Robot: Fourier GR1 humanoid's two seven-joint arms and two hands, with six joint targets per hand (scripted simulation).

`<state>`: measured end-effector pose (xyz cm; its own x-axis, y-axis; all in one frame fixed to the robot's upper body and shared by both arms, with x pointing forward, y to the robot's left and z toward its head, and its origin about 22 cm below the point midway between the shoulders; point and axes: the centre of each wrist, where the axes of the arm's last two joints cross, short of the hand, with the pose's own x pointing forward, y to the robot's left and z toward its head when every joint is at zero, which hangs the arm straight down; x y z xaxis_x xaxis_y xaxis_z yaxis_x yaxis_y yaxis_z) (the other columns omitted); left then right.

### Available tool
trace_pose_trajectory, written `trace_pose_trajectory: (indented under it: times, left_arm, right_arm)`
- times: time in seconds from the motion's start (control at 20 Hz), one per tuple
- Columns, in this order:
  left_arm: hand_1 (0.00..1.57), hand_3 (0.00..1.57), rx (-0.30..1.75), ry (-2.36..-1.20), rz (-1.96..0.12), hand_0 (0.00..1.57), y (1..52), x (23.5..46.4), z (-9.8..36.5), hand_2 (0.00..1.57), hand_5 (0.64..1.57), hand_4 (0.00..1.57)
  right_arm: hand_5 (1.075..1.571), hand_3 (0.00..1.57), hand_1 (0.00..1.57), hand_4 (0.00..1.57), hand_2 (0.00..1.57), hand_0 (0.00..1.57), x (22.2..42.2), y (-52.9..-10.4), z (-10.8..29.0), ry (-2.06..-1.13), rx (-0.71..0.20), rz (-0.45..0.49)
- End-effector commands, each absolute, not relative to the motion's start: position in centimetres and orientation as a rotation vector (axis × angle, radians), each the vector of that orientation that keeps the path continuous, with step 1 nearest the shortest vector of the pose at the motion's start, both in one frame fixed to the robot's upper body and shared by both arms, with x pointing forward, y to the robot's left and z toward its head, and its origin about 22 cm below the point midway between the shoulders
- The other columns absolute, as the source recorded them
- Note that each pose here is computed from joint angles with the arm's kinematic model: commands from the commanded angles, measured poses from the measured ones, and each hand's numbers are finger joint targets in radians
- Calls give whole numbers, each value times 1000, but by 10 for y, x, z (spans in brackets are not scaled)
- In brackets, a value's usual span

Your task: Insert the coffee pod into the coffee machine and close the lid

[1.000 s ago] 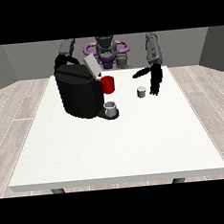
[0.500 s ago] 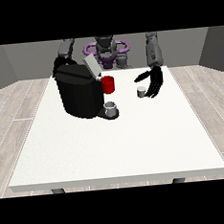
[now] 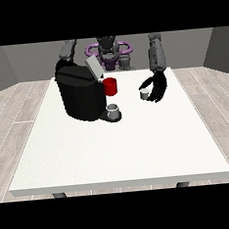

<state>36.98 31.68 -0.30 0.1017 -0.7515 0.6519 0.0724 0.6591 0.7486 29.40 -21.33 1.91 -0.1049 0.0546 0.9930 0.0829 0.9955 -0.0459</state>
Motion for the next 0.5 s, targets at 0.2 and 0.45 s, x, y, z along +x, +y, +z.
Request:
trace_pose_trajectory:
  times: [0.2, 0.45]
  left_arm:
    - [836, 748, 739, -1369, -691, 836, 312, 371, -14, 974, 1571, 380]
    - [899, 776, 787, -1309, -774, 899, 333, 375, -3, 1011, 1571, 309]
  right_arm:
    - [1571, 0, 0, 500, 0, 0, 295, -225, 27, -1651, -114, -22]
    - [1571, 0, 0, 515, 0, 0, 289, -204, 24, -1694, -33, -26]
